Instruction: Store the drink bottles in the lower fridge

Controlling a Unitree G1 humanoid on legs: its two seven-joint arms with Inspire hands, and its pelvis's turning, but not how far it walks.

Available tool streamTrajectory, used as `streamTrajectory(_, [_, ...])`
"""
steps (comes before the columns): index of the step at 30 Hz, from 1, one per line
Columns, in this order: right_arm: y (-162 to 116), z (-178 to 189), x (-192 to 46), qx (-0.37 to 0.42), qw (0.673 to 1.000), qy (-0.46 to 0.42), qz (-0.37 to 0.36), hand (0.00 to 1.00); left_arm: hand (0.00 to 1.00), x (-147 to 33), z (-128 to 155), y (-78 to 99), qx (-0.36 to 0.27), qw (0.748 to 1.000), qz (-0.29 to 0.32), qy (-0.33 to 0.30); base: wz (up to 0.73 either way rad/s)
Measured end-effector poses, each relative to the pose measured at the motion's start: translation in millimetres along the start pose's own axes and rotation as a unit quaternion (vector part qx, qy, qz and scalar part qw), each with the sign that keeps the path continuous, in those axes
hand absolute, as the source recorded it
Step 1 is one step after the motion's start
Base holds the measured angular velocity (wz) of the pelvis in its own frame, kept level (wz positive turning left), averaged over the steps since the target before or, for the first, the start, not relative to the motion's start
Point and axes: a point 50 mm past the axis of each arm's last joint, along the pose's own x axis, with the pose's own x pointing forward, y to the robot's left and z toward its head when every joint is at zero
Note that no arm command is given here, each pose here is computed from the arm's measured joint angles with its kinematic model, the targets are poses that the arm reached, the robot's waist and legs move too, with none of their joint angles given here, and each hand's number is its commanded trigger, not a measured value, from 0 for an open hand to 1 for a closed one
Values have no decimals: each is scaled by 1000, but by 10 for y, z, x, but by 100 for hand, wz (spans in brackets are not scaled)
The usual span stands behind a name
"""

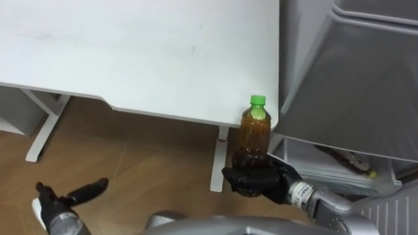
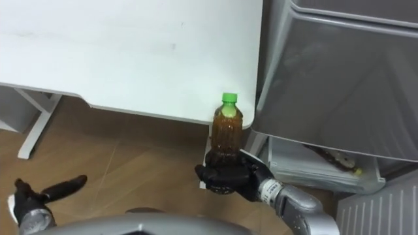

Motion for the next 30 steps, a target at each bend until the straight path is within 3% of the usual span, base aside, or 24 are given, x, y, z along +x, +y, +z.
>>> streamTrajectory(10, [-56, 0, -32, 9, 1000, 22, -10, 100, 0, -83, -743, 340, 43, 982, 27, 183, -1])
streamTrajectory(16, [-80, 50, -25, 7, 1000, 22, -14, 100, 0, -144, -904, 320, 51, 970, -28, 235, -2])
streamTrajectory(21, [-86, 56, -13, 5, 1000, 24, -14, 100, 0, -138, -871, 149, 184, 954, -103, 214, 6])
streamTrajectory(23, [-86, 66, -5, 5, 1000, 22, -16, 100, 0, -107, -777, 0, 242, 942, -136, 191, 8])
streamTrajectory(28, [-115, 58, -7, 6, 999, 23, -43, 100, 0, -50, -559, -245, 288, 931, -173, 141, -4])
streamTrajectory(30, [-112, 42, -4, 4, 998, 27, -48, 100, 0, -31, -511, -239, 305, 927, -175, 128, -11])
